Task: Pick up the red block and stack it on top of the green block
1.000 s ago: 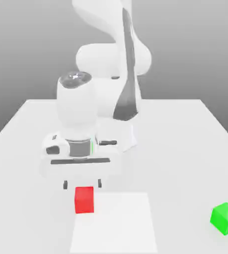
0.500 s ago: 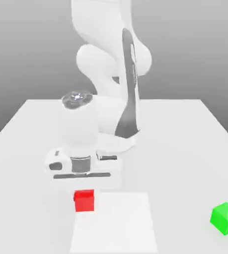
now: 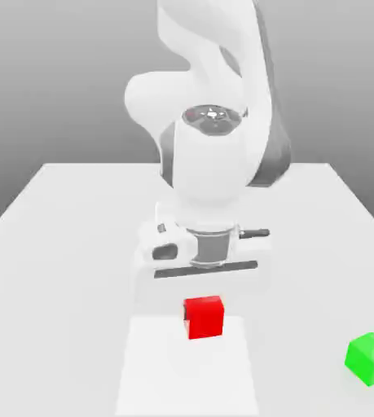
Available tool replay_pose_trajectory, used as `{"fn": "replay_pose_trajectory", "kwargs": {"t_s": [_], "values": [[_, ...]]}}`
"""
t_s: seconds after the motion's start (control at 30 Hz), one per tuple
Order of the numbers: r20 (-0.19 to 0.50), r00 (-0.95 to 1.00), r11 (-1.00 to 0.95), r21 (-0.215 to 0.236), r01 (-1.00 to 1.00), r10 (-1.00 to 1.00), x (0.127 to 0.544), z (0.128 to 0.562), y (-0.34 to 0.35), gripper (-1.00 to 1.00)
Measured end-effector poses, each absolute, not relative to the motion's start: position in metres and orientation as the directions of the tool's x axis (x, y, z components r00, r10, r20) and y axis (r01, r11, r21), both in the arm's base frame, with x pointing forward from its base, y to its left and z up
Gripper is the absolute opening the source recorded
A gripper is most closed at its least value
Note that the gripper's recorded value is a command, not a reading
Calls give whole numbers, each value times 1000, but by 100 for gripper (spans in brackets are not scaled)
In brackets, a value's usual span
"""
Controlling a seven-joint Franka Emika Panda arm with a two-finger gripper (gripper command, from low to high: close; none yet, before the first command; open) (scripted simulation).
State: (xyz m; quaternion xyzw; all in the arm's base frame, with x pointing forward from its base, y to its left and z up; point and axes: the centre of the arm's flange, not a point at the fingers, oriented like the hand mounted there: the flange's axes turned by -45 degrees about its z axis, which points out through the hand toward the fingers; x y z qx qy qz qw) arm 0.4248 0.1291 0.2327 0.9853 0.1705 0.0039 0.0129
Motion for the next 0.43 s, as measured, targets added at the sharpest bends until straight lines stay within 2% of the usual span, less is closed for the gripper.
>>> {"fn": "replay_pose_trajectory", "kwargs": {"t_s": [0.17, 0.3, 0.33, 0.43], "values": [[1, 899, -899, 5, 438, 438, 415, 240, 263, -100], [0, 890, -890, 0, 457, 457, 409, 194, 288, -100], [0, 889, -889, 0, 457, 457, 409, 186, 289, 100], [0, 889, -889, 0, 457, 457, 409, 186, 289, 100]]}}
